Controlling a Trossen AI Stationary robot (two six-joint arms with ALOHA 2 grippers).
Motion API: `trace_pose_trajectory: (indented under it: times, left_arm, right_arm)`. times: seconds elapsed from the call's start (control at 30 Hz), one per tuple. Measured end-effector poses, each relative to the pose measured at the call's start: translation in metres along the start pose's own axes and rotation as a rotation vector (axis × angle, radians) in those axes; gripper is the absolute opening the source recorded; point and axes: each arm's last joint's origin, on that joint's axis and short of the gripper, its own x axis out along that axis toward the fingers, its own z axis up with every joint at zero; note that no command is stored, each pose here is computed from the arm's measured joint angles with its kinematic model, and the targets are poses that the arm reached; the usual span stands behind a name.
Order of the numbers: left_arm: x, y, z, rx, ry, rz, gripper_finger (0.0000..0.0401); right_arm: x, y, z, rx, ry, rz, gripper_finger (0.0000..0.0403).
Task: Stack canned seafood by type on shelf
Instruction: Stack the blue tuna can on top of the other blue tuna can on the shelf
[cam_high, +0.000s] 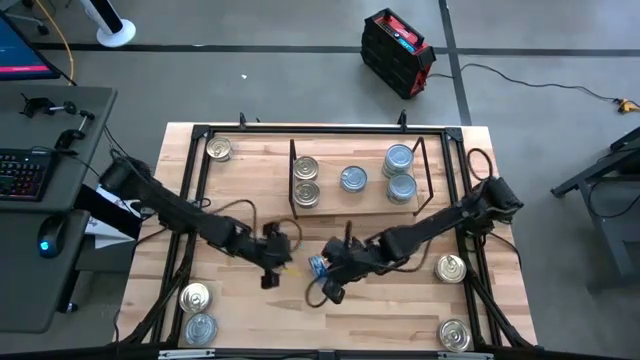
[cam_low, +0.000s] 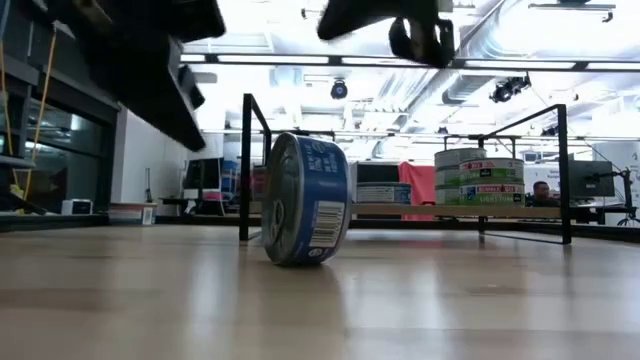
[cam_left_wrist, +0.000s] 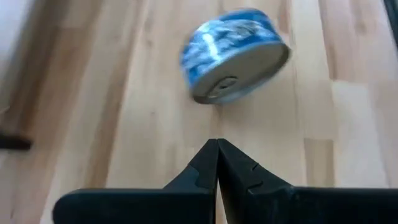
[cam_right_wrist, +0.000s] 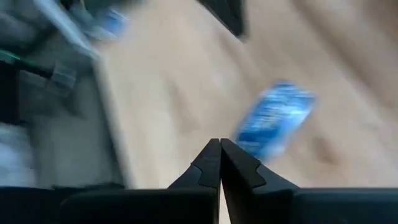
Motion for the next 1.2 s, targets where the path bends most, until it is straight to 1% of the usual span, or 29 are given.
trace_pose_trajectory:
  times: [0.03,0.1,0.17,0.2,0.33,0.37,0.43,0.5,0.6,0.73,0.8,0.9,1.03,1.2]
  left_arm:
    - [-0.007,0.004,-0.002,-0.038,-0.018,-0.002,0.0000]
    - [-0.020,0.012,-0.008,-0.107,-0.041,-0.002,0.0000]
    - [-0.032,0.016,-0.008,-0.162,-0.090,-0.020,0.0000]
    - [-0.038,0.017,-0.008,-0.181,-0.105,-0.027,0.0000]
    - [-0.054,0.019,-0.002,-0.211,-0.176,-0.049,0.0000]
    - [-0.056,0.020,-0.002,-0.212,-0.184,-0.038,0.0000]
    - [-0.056,0.020,0.000,-0.213,-0.214,-0.022,0.0000]
    - [-0.056,0.021,-0.001,-0.191,-0.210,-0.006,0.0000]
    - [-0.054,0.021,0.000,-0.174,-0.208,-0.002,0.0000]
    - [-0.054,0.021,-0.001,-0.170,-0.206,-0.003,0.0000]
    - [-0.054,0.021,-0.001,-0.170,-0.203,-0.003,0.0000]
    - [-0.054,0.021,-0.001,-0.170,-0.205,-0.004,0.0000]
    - [-0.054,0.021,-0.001,-0.170,-0.205,-0.005,0.0000]
    - [-0.054,0.021,-0.001,-0.170,-0.205,-0.005,0.0000]
  right_arm:
    - [-0.002,0.003,0.004,-0.030,0.022,-0.069,0.0000]
    - [-0.005,0.006,0.012,-0.035,0.021,-0.196,0.0000]
    - [-0.009,0.009,0.019,0.003,0.008,-0.274,0.0000]
    - [-0.009,0.010,0.022,0.030,0.006,-0.290,0.0000]
    - [-0.010,0.014,0.029,0.132,-0.013,-0.249,0.0007]
    - [-0.010,0.016,0.031,0.162,-0.016,-0.226,0.0015]
    - [-0.010,0.015,0.031,0.224,0.006,-0.219,0.0039]
    - [-0.005,0.014,0.028,0.286,0.018,-0.213,0.0075]
    - [0.008,0.009,0.021,0.354,0.053,-0.233,0.0142]
    - [0.028,0.005,0.018,0.387,0.083,-0.227,0.0228]
    - [0.035,0.001,0.020,0.403,0.104,-0.219,0.0257]
    - [0.044,-0.006,0.022,0.428,0.138,-0.232,0.0275]
    - [0.052,-0.011,0.023,0.437,0.141,-0.250,0.0277]
    - [0.064,-0.015,0.018,0.441,0.157,-0.280,0.0277]
